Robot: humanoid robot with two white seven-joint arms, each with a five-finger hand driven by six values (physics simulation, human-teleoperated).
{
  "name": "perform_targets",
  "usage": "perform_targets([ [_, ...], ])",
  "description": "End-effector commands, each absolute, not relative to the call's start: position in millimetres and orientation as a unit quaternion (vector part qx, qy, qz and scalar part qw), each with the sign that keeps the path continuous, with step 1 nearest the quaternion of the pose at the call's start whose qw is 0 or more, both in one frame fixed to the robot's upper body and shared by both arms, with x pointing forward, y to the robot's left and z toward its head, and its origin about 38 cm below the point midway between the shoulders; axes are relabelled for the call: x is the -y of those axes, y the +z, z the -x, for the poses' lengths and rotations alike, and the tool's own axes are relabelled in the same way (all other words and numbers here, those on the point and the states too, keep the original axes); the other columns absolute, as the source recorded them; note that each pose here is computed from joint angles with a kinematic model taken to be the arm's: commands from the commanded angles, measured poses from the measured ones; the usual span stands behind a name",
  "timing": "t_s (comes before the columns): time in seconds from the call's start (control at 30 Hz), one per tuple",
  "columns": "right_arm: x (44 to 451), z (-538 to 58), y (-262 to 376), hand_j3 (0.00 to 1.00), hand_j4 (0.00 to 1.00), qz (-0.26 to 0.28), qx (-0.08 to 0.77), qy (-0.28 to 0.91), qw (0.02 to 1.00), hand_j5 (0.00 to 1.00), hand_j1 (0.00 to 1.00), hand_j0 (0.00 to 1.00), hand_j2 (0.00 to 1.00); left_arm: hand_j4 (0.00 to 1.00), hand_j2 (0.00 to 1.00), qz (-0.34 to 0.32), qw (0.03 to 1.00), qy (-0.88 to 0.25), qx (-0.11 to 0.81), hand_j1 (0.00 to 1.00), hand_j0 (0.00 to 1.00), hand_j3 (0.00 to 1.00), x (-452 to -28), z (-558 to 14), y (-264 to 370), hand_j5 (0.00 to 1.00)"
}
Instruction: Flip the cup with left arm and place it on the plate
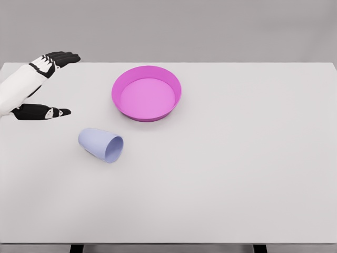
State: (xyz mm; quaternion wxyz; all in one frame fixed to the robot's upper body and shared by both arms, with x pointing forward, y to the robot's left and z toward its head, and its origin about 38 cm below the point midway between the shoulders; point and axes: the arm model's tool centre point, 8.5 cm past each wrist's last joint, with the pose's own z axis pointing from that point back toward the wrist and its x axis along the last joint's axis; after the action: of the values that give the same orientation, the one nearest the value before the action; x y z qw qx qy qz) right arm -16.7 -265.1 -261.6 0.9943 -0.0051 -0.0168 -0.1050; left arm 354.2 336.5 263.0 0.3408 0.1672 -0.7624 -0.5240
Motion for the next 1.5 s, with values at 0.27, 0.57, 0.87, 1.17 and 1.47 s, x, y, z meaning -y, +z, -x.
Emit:
perform_targets([
  [0.27, 265, 18, -262, 1.0, 1.0, 0.006, 0.016, -0.105, 0.994, 1.0, 1.0, 1.0, 1.0, 1.0, 1.0, -0.164, 0.345, -0.543, 0.748, 1.0, 1.0, 1.0, -339, -351, 258, 1.0],
  [0.57, 265, 18, -262, 1.0, 1.0, 0.006, 0.016, -0.105, 0.994, 1.0, 1.0, 1.0, 1.0, 1.0, 1.0, -0.167, 0.338, -0.57, 0.73, 1.0, 1.0, 1.0, -336, -347, 246, 1.0],
  [0.87, 265, 17, -262, 1.0, 1.0, 0.005, 0.016, -0.105, 0.994, 1.0, 1.0, 1.0, 1.0, 1.0, 1.0, -0.128, 0.321, -0.589, 0.73, 1.0, 1.0, 1.0, -333, -336, 239, 1.0],
  [1.17, 265, 18, -262, 1.0, 1.0, 0.006, 0.016, -0.105, 0.994, 1.0, 1.0, 1.0, 1.0, 1.0, 1.0, -0.05, 0.383, -0.596, 0.704, 1.0, 1.0, 1.0, -328, -322, 208, 1.0],
  [1.47, 265, 17, -262, 1.0, 1.0, 0.006, 0.017, -0.105, 0.994, 1.0, 1.0, 1.0, 1.0, 1.0, 1.0, -0.015, 0.385, -0.638, 0.667, 1.0, 1.0, 1.0, -317, -319, 195, 1.0],
])
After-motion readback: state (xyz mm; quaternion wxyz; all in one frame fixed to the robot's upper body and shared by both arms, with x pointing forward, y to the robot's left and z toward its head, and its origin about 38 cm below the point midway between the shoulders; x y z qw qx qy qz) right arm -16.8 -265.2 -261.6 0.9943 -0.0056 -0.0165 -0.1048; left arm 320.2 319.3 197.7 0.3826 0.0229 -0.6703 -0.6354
